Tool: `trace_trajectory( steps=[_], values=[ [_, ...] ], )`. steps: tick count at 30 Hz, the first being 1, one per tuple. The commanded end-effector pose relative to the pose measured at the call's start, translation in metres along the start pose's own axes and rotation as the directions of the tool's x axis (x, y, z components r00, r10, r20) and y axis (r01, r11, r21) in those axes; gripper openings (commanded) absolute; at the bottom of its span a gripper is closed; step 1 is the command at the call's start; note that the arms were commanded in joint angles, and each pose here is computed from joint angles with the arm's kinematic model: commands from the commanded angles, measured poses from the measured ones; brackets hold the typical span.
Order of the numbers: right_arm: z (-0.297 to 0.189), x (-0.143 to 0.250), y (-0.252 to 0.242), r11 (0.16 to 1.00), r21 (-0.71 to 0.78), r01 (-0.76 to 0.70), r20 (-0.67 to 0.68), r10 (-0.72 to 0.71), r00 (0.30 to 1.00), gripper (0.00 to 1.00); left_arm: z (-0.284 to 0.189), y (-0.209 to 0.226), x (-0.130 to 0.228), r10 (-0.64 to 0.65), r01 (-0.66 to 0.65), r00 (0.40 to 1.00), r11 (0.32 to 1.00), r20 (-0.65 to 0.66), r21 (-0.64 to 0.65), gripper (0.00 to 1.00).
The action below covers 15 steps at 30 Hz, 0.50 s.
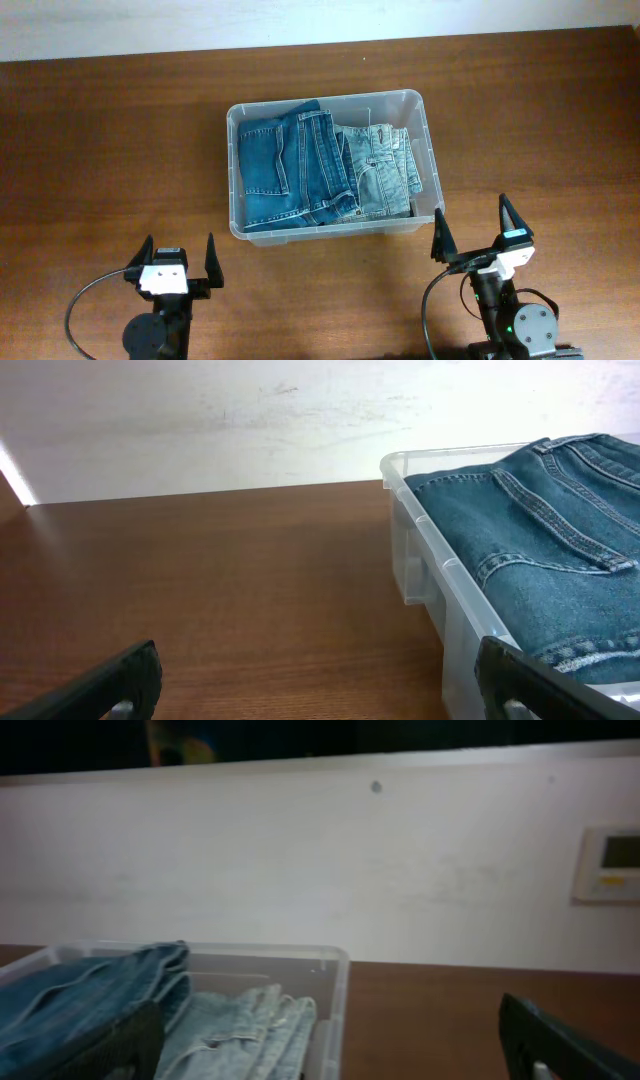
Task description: Pack container
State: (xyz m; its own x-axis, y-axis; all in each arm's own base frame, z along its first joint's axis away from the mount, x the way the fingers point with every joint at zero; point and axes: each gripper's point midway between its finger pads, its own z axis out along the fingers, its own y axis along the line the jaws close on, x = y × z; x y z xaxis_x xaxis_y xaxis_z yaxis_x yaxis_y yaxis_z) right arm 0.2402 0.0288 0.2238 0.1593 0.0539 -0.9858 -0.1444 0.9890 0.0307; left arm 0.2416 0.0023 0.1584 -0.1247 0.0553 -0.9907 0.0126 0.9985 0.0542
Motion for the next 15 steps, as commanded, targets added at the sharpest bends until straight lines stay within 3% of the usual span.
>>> trace_trajectory(
  steps=[1, 15],
  values=[
    [-0.001, 0.009, -0.011, 0.999, 0.049, -0.021, -0.008, 0.021, 1.000, 0.99, 0.000, 0.002, 0.003, 0.015, -0.015, 1.000, 1.000, -0.001, -0.008, 1.00],
    [-0.004, 0.045, -0.018, 0.996, 0.081, -0.024, -0.148, 0.036, 0.988, 0.98, 0.000, 0.002, 0.003, 0.015, -0.015, 1.000, 1.000, -0.001, -0.008, 1.00]
  ],
)
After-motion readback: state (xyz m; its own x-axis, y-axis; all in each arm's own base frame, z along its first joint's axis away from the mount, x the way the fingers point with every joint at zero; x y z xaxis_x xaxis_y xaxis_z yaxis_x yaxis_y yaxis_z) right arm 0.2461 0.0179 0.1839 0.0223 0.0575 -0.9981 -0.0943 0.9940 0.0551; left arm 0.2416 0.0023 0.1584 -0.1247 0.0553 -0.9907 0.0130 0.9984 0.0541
